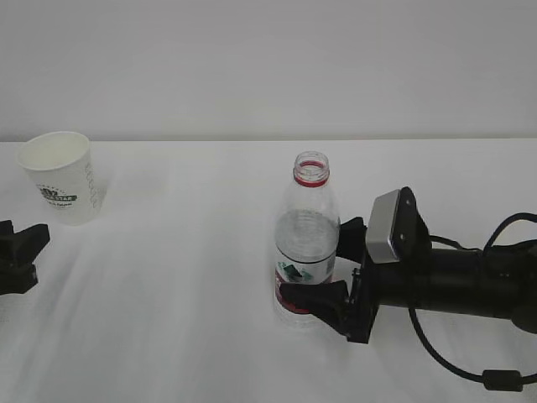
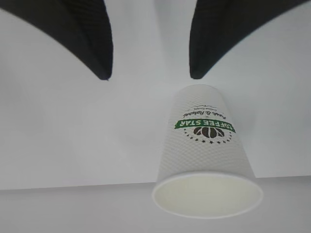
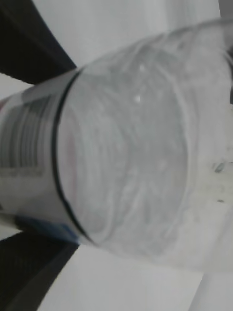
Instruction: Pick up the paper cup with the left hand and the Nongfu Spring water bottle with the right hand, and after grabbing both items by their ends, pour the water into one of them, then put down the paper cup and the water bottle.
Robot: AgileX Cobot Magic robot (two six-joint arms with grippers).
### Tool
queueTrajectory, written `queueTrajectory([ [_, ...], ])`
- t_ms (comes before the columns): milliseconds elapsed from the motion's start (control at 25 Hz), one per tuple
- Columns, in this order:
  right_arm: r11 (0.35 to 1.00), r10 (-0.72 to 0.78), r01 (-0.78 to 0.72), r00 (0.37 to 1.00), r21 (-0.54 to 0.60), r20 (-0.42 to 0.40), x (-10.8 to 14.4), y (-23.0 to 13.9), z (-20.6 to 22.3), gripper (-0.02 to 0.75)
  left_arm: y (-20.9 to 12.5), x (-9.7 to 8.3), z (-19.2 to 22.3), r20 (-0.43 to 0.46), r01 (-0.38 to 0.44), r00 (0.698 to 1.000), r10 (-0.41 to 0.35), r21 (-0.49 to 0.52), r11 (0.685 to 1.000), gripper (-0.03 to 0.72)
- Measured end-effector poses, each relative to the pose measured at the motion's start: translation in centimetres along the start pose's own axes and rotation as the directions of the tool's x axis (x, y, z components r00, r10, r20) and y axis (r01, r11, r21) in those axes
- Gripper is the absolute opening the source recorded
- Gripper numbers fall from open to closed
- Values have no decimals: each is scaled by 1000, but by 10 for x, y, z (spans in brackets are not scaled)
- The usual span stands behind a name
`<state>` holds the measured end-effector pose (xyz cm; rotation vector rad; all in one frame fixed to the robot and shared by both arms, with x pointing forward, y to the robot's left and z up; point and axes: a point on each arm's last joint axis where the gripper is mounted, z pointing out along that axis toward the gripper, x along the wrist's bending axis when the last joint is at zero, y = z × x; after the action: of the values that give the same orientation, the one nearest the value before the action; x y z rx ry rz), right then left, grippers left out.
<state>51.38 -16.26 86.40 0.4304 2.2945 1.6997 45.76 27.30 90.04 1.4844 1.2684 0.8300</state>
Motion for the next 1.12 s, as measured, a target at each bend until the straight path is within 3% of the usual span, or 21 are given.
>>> queueTrajectory([
  [1120,999,-16,16,1000,-39,11,-9,11,14,633,0,0,0,0,0,1000,0,0,1000,372],
])
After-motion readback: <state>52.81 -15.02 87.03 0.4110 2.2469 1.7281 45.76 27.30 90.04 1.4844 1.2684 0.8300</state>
